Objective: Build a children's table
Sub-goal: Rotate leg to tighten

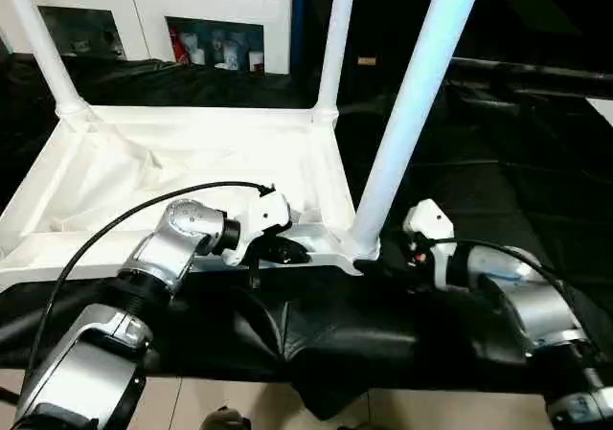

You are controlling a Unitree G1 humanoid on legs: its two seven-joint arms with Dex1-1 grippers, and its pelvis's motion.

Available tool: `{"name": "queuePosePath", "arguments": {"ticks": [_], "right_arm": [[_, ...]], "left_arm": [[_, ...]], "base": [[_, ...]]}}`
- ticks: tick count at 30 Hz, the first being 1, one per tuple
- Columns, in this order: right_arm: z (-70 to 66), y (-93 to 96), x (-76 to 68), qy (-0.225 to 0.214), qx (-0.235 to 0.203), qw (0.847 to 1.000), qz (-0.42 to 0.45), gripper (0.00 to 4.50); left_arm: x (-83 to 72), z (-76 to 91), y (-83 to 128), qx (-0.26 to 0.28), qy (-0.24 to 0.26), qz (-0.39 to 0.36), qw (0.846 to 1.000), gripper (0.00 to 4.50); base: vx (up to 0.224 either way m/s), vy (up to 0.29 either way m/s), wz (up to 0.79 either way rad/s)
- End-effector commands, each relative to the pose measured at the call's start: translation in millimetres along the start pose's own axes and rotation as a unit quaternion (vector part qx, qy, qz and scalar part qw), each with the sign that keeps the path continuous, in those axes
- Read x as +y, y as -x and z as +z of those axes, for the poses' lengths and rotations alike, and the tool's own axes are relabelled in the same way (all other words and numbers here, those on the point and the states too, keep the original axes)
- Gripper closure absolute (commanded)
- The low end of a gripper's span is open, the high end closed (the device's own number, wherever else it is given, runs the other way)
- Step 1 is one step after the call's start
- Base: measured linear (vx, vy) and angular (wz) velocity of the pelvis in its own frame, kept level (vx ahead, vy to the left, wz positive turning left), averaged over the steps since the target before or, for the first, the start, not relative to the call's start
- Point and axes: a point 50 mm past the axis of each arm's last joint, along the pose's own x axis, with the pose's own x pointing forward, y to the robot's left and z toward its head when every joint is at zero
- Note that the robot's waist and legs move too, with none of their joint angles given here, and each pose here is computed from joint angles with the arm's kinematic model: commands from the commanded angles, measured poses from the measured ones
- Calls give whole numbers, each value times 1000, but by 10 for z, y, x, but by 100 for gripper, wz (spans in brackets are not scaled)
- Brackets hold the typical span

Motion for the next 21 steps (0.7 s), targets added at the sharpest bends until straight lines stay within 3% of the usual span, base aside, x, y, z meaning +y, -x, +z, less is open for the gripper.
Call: {"name": "queuePosePath", "arguments": {"ticks": [1,3,10,18,21], "right_arm": [[81,-28,-84,12,-7,1000,-21,89],[85,-32,-89,6,-11,1000,-19,89],[85,-37,-100,-5,-22,1000,-13,161],[25,-71,-85,-13,-17,1000,-8,174],[-65,-139,-151,-51,-19,995,-86,175]], "left_arm": [[-95,-110,-122,23,15,-17,999,447],[-96,-109,-124,23,15,-16,999,447],[-100,-115,-111,17,19,-13,1000,450],[-102,-123,-103,8,27,-3,1000,450],[-29,-99,-146,-2,43,58,997,450]], "base": [[0,0,0],[0,0,0],[0,0,0],[0,0,0],[0,0,0]]}}
